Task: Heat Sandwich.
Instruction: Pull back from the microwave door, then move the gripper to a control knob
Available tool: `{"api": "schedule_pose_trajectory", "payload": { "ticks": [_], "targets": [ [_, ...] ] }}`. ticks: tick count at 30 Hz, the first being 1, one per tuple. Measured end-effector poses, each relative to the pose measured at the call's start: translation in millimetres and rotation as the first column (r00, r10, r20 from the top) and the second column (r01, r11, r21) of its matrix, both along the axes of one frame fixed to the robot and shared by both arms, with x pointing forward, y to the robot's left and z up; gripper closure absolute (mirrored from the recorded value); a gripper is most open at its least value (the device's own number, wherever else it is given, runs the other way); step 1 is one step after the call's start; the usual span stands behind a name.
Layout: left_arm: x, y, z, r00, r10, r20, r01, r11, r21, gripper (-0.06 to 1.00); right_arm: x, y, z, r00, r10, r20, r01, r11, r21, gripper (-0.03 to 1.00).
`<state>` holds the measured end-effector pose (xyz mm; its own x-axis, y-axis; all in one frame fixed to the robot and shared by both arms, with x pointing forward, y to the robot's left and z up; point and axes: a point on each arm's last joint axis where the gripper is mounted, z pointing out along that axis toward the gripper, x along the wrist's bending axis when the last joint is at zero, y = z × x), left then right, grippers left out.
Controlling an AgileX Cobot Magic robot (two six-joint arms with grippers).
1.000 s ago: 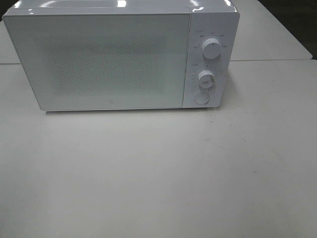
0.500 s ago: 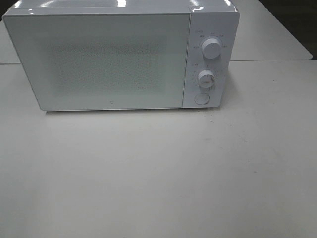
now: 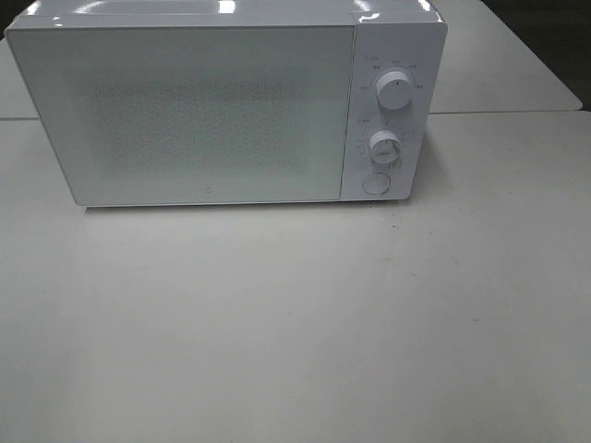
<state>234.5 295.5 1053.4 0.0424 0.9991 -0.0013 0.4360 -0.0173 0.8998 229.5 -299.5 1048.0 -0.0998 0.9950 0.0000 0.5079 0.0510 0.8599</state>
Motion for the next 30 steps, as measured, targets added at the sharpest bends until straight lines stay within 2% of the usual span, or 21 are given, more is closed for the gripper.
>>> {"api": "schedule_pose_trajectory", "payload": {
  "ticks": [30],
  "targets": [
    [0.0, 0.0, 0.0, 1.0, 0.0, 0.0, 0.0, 1.0, 0.0, -0.04, 0.0, 0.0, 0.0, 1.0, 0.0, 0.0, 0.0, 1.0, 0.0, 0.21]
  ]
}}
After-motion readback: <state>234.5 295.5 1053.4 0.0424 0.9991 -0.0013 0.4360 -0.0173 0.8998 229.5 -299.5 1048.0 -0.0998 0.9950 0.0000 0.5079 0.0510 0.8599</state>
